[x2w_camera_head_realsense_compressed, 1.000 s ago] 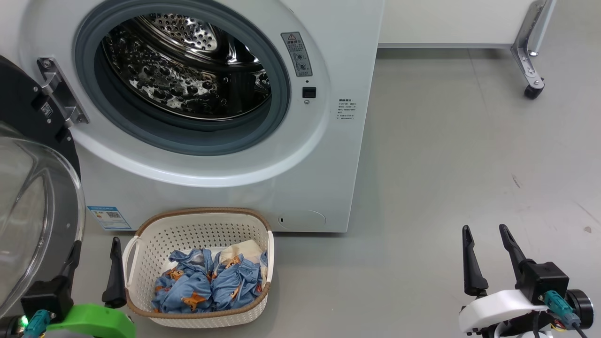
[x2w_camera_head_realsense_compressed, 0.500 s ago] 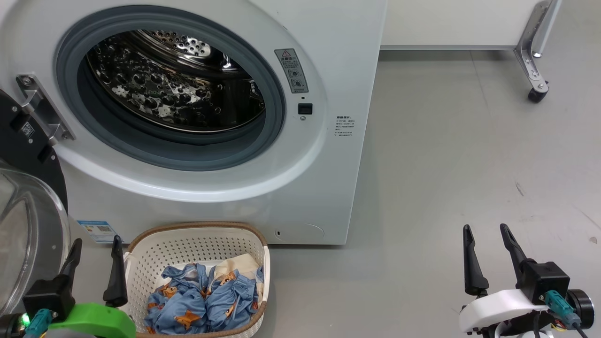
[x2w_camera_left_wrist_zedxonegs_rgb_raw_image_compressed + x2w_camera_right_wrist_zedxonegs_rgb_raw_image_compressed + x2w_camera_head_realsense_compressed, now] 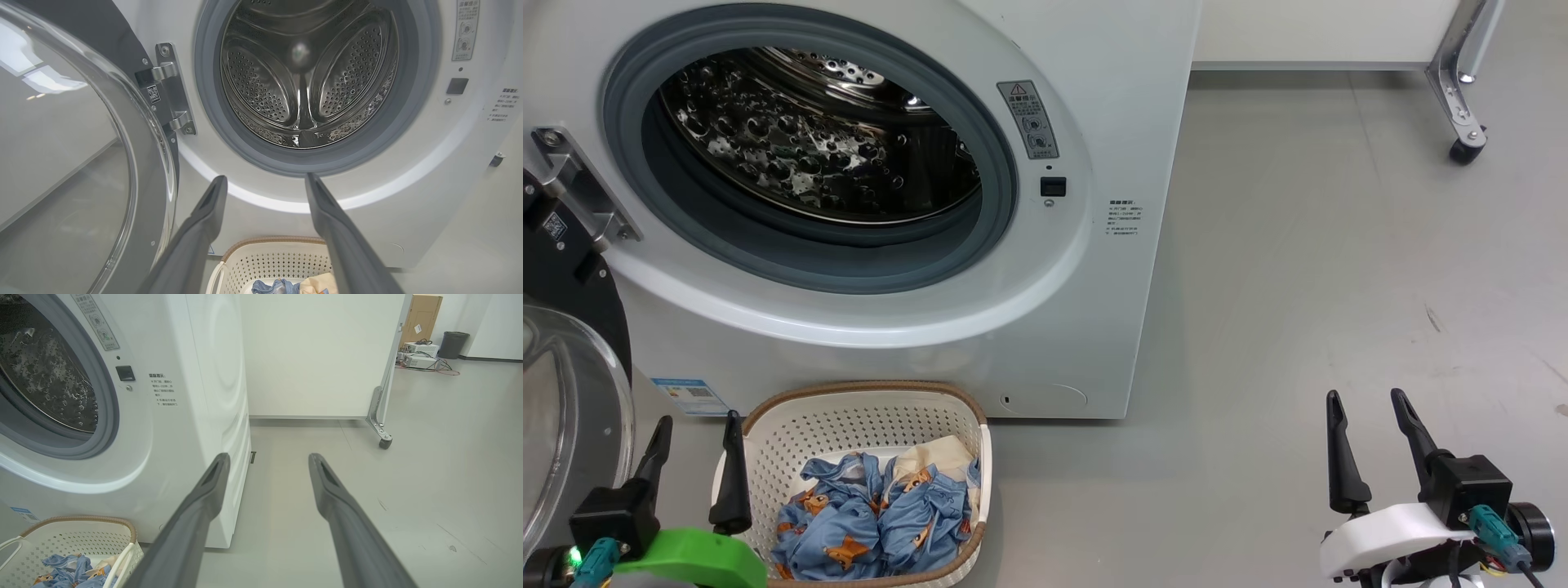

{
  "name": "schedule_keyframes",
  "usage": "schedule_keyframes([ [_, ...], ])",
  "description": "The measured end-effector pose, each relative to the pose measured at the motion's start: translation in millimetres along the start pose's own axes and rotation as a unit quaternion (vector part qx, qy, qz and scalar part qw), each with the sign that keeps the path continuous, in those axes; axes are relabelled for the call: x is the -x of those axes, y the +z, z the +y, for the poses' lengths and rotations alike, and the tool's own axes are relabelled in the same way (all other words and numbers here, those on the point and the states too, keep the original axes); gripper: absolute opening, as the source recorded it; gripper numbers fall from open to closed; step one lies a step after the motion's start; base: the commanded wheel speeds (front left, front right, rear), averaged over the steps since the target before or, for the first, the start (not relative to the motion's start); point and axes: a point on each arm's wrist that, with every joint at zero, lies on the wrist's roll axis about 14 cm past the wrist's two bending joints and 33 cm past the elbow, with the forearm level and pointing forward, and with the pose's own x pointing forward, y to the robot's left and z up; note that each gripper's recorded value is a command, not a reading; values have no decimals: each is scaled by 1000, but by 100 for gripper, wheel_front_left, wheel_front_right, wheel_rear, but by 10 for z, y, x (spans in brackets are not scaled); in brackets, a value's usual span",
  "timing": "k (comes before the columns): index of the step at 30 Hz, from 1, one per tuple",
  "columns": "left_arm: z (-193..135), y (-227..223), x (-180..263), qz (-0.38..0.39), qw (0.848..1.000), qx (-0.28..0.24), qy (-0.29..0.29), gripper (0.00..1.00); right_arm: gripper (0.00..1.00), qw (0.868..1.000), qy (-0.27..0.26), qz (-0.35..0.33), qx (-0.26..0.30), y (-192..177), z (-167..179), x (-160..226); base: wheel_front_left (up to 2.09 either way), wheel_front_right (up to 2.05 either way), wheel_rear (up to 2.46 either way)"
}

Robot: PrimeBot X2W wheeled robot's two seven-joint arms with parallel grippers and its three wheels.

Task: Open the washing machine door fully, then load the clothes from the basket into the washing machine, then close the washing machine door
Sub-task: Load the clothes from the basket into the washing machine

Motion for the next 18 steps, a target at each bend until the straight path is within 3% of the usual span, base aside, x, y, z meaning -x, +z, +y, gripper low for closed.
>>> schedule_keyframes([
  [18,40,-238,-157,38,999,9,8,100,100,999,3,37,-7,-267,11,-140,0,0,0],
])
